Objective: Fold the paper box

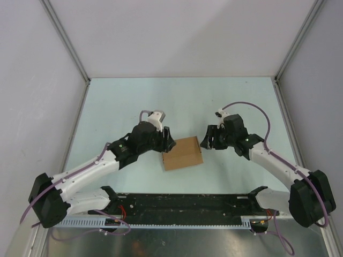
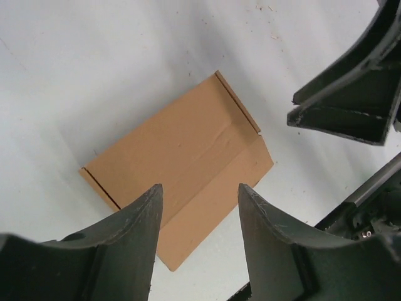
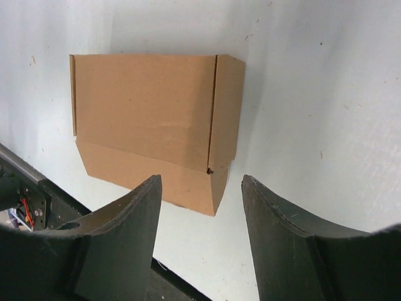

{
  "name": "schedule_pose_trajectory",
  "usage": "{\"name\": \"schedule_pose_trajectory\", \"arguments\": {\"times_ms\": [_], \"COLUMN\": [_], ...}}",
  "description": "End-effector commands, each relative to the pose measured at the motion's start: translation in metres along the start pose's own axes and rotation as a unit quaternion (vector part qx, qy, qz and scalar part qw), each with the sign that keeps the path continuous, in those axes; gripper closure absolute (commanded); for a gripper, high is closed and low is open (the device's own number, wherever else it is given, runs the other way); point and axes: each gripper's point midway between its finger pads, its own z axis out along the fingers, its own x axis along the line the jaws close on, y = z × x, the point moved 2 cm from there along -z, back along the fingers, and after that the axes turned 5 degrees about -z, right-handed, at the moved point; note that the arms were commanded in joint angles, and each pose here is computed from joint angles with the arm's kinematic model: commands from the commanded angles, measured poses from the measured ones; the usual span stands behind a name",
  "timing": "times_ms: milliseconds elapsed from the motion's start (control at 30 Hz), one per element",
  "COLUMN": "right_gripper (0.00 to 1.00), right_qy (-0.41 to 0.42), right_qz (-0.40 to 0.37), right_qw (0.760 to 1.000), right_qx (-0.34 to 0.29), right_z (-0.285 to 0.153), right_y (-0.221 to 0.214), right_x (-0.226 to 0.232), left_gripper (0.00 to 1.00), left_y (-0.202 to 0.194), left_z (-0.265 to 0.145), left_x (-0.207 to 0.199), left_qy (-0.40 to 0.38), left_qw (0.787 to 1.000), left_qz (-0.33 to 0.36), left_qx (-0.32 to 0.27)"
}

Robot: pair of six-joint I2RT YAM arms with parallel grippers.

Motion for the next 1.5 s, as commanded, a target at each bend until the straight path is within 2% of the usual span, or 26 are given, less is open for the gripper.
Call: {"name": "schedule_pose_trajectory", "arguments": {"times_ms": [0,133,300,467,633,867,967,1233,1467], "right_gripper": [0.41,0.41,0.47,0.5,0.55,0.82,0.87,0.94,0.94], "right_qy": [-0.014,-0.013,0.012,0.016,0.026,0.031,0.033,0.033,0.031], "right_qz": [-0.015,-0.004,0.031,0.03,0.038,0.046,0.046,0.049,0.053], "right_qw": [1.0,1.0,0.999,0.999,0.999,0.998,0.998,0.998,0.998], "right_qx": [0.008,0.01,-0.003,-0.004,-0.004,0.004,0.007,0.016,0.024], "right_z": [-0.012,-0.014,-0.015,-0.019,-0.022,-0.018,-0.015,-0.005,0.002], "right_y": [-0.013,-0.027,-0.033,-0.039,-0.044,-0.051,-0.052,-0.055,-0.061], "right_x": [-0.006,-0.009,0.0,0.011,0.021,0.022,0.023,0.021,0.019], "left_gripper": [0.44,0.42,0.45,0.48,0.48,0.49,0.5,0.51,0.51], "left_y": [-0.002,0.008,0.039,0.026,0.012,-0.007,-0.01,-0.019,-0.025], "left_z": [0.014,0.024,0.041,0.075,0.092,0.102,0.102,0.104,0.104], "left_x": [0.002,0.01,-0.001,0.003,0.012,0.024,0.026,0.028,0.031], "left_qy": [0.008,0.039,0.037,0.041,0.058,0.071,0.073,0.071,0.073], "left_qw": [0.999,0.998,0.996,0.992,0.989,0.986,0.985,0.984,0.983], "left_qz": [0.019,0.044,0.085,0.104,0.108,0.109,0.109,0.105,0.105], "left_qx": [0.024,0.013,0.001,0.051,0.078,0.107,0.11,0.123,0.133]}}
